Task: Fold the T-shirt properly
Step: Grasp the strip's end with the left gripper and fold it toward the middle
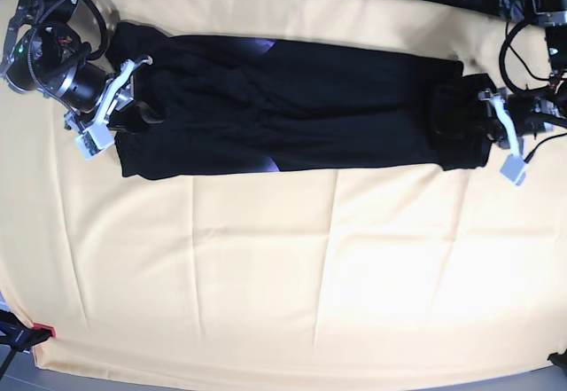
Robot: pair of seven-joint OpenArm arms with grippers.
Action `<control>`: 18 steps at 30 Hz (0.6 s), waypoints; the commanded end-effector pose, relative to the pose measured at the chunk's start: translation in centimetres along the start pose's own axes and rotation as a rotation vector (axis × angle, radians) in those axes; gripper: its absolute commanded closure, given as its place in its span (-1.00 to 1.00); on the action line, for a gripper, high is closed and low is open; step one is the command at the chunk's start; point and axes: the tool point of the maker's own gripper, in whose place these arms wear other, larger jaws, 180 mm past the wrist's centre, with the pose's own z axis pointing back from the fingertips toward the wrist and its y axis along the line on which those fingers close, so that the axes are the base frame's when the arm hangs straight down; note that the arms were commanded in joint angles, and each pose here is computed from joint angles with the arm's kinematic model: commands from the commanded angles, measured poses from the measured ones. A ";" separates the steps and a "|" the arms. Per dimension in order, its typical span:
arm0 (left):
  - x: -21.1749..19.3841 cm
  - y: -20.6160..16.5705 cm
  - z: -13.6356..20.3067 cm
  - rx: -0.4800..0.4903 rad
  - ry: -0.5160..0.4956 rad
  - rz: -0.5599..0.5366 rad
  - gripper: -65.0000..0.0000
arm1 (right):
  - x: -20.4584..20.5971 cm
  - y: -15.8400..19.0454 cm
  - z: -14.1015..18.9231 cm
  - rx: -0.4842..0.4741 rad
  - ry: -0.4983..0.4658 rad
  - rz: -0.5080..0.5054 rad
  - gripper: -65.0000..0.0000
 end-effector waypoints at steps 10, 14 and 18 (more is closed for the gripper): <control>3.5 -5.5 -4.0 -0.178 -0.263 -0.064 1.00 | 0.9 -0.1 0.4 -0.001 -0.030 0.021 0.26; 3.2 -6.2 -5.3 -0.216 -0.283 -0.030 1.00 | 0.9 -0.1 0.4 0.000 -0.031 0.022 0.26; 2.8 -7.6 -6.8 -0.270 -0.266 -0.022 0.28 | 1.0 0.0 0.4 0.002 -0.037 0.021 0.26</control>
